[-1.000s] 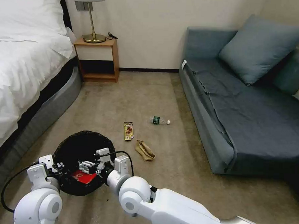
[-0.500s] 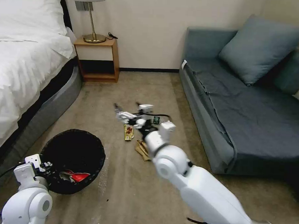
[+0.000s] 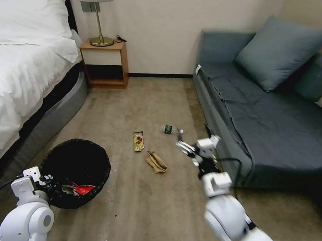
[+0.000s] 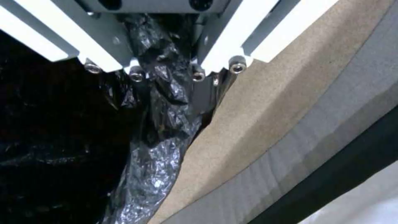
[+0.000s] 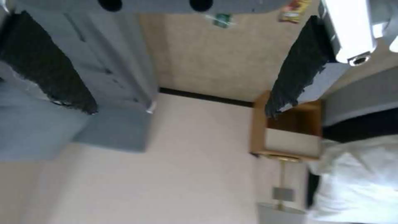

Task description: Pick up the trash bin, then pick up the garbage on the floor and place it into the trash bin.

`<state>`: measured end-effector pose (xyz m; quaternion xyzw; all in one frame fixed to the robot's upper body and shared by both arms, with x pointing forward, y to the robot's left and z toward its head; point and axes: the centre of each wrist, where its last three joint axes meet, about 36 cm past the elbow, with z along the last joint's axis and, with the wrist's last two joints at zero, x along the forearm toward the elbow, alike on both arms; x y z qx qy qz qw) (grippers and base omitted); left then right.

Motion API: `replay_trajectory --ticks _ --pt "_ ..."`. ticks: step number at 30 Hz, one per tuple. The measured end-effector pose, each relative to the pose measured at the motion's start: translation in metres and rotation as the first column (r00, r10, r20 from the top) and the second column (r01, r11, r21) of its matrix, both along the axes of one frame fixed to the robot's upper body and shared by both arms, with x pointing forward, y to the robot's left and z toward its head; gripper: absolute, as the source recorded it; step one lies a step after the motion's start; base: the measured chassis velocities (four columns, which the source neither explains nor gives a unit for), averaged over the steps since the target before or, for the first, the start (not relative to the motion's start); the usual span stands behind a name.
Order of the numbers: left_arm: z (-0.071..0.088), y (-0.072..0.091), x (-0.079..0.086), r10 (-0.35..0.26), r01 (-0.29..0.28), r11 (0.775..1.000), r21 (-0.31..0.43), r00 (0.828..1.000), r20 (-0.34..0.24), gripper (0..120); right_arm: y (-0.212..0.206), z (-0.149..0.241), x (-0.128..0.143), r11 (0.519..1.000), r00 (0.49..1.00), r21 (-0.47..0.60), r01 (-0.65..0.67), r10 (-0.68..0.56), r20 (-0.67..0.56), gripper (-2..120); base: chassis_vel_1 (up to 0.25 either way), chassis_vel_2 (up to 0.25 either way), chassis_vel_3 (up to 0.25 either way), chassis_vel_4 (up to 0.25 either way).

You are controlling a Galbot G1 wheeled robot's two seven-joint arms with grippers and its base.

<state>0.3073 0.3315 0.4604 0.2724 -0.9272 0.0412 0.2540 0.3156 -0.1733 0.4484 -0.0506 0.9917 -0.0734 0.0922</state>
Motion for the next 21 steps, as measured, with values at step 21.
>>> replay_trajectory --ticks 21 --pt "0.000 -0.001 0.003 -0.015 0.015 1.000 -0.004 1.000 0.010 3 -0.007 -0.012 -0.012 0.999 0.999 0.002 -0.033 0.033 -0.033 100 0.000 0.000 0.000 0.000"
